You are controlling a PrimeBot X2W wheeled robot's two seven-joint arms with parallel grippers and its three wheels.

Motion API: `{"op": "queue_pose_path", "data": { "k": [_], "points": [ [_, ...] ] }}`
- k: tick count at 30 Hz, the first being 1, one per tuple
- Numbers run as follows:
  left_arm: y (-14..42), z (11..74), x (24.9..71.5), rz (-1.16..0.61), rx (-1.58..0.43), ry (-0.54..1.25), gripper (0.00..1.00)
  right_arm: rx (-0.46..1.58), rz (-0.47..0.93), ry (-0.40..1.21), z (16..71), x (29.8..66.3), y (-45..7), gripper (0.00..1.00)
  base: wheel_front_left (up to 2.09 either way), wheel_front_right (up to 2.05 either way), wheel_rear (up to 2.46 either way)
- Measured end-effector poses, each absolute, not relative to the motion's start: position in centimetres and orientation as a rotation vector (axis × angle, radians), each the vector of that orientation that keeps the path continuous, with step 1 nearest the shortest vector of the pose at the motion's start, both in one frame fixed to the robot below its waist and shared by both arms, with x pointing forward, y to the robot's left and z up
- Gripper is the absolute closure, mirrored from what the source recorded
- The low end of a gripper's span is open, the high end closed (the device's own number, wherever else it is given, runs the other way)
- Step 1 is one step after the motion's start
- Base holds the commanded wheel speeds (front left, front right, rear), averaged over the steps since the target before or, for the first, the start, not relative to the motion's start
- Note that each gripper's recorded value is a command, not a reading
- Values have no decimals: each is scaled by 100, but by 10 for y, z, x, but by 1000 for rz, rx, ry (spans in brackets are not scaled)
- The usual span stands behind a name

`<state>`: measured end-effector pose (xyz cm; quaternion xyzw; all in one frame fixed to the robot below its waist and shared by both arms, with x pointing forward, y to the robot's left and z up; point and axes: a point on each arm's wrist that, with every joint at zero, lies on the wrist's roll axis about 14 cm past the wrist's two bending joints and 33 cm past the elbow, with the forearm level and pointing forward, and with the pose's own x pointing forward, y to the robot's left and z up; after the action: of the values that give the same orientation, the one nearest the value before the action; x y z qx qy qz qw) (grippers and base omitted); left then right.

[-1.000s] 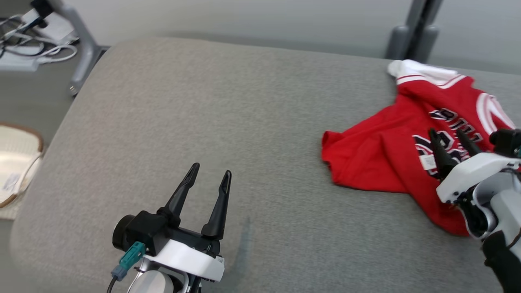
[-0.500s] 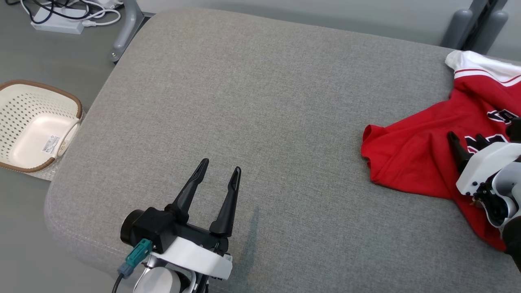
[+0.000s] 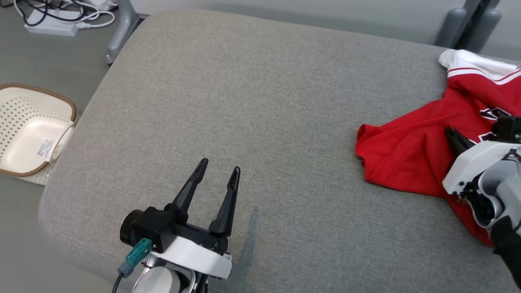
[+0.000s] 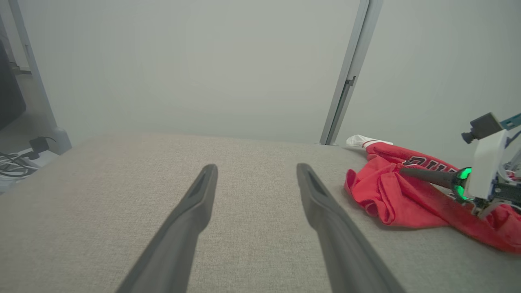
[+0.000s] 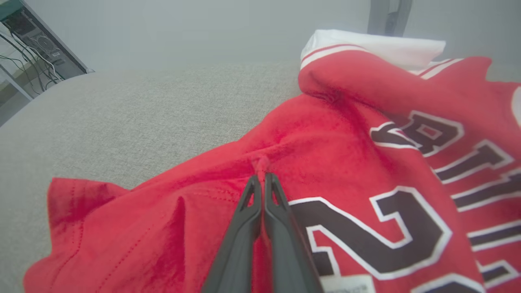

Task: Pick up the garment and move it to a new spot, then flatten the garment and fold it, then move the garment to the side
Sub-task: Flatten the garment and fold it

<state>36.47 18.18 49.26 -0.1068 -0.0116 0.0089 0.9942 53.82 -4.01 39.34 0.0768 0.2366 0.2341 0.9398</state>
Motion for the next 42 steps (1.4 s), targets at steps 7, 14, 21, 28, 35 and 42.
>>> {"op": "queue_pose_path", "data": {
  "k": [7,14,21,28,35,42],
  "points": [
    [178,504,364,0,-215,-61,0,224,578,404,421,507,-16,100,0,0,0],
    [171,514,362,-29,-224,-92,0,318,731,428,440,448,9,100,0,0,0],
    [167,524,357,-45,-231,-128,0,453,874,508,458,378,30,100,0,0,0],
    [169,527,355,-40,-232,-138,0,528,958,494,477,354,56,100,0,0,0],
    [180,530,350,-1,-217,-151,0,507,1090,498,485,329,102,100,0,0,0],
    [186,530,344,19,-217,-154,0,309,1086,592,439,319,102,0,0,0,0]
  ]
}}
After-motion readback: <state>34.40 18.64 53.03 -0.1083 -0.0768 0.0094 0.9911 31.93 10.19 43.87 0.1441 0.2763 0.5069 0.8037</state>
